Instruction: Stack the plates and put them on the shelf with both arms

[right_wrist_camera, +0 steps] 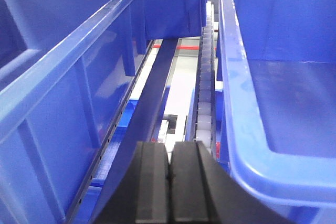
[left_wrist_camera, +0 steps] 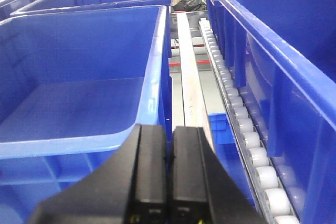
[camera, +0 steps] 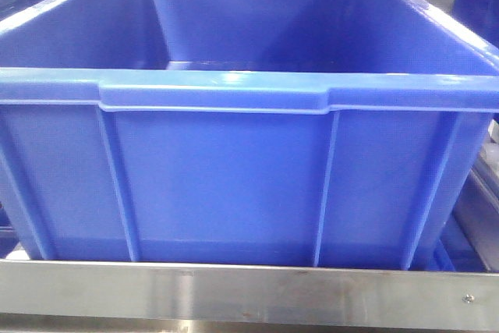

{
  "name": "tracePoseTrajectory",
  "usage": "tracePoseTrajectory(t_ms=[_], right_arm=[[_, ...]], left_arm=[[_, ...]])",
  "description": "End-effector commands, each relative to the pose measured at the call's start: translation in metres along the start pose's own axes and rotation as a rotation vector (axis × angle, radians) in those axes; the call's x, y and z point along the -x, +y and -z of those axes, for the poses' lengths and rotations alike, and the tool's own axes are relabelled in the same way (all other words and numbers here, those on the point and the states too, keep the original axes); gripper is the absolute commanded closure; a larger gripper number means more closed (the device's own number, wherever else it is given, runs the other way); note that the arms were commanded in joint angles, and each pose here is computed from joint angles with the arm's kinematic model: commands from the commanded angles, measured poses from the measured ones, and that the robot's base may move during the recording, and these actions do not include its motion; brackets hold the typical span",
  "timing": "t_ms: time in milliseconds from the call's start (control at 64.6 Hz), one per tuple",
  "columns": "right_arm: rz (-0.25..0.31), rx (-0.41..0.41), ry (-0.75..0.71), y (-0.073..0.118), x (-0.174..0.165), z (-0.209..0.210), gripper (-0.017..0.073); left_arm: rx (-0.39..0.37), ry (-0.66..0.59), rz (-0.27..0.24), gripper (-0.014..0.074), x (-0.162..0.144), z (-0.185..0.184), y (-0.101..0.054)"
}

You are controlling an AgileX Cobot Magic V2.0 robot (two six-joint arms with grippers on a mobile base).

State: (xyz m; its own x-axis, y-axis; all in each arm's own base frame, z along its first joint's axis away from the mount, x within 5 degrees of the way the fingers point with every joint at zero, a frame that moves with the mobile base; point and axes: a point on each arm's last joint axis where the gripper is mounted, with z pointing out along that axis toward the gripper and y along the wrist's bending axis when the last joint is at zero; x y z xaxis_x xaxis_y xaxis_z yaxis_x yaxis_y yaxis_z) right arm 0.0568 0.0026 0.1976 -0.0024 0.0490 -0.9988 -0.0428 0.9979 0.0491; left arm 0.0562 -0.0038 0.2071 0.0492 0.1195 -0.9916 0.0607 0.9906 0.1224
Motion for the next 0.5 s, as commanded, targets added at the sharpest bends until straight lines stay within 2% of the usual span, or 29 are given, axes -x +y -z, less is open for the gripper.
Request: tracePoseTrajectory(t_ms=[0,480], right_arm=[[0.005,-0.005,-0.099,-0.0003,0.0084,0.0019,0.0508],[0.005,-0.005,-0.099,-0.0003,0.0084,0.0019,0.0508]], left_arm=[[0.019,-0.106,0.01,0.0513,0.0076,0.0023,0.0015],[0.019,-0.106,0.01,0.0513,0.0076,0.0023,0.0015]])
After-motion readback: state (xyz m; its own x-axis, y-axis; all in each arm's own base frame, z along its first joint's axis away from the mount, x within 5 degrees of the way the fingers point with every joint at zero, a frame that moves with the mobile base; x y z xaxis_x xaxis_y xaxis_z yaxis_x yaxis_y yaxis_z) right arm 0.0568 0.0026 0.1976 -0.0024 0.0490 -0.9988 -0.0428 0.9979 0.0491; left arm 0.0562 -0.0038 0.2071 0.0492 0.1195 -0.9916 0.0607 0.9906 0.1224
